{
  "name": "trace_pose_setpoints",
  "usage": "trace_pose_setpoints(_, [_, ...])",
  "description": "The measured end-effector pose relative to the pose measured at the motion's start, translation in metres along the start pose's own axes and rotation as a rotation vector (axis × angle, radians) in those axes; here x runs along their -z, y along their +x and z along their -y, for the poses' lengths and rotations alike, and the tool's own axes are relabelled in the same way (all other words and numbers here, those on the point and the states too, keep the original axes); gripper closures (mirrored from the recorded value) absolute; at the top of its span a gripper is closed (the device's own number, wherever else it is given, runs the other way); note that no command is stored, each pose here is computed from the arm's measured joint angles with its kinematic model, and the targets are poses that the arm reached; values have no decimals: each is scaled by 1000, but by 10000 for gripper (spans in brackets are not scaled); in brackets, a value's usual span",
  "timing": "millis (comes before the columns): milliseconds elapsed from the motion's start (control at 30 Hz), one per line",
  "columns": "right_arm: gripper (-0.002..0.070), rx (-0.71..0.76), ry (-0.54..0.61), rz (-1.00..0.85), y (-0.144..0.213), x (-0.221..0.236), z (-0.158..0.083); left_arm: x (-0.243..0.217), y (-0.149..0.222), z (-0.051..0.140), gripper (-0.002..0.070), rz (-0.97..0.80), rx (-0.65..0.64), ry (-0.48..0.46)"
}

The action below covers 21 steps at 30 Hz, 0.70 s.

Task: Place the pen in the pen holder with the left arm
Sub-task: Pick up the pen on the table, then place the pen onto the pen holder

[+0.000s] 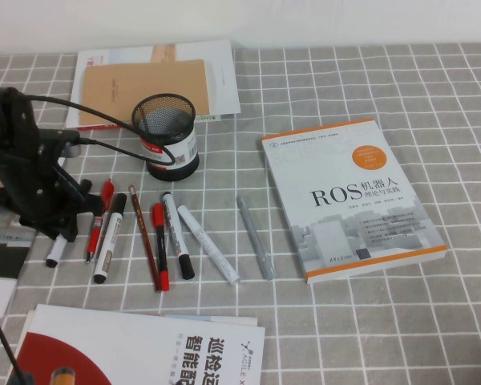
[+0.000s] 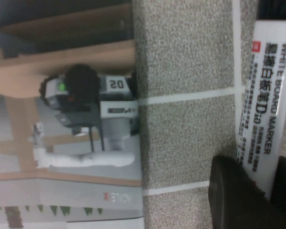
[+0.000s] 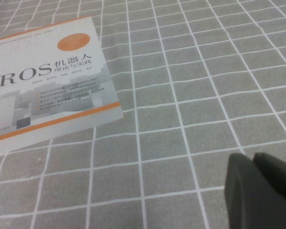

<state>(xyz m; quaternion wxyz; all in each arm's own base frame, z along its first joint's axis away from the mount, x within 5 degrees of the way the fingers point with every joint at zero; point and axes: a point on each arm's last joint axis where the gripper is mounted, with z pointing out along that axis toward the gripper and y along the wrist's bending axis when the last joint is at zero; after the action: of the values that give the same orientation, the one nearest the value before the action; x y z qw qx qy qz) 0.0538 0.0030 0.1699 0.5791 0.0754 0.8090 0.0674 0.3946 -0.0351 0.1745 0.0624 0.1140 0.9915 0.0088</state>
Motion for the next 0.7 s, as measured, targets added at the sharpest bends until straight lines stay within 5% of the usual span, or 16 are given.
trace_pose_setpoints(233, [691,0,0,0,0,0,0,18,3,-3,565,37,-14,-29])
trace_pose_setpoints(700, [691,0,0,0,0,0,0,128,78,24,565,585,-19,89])
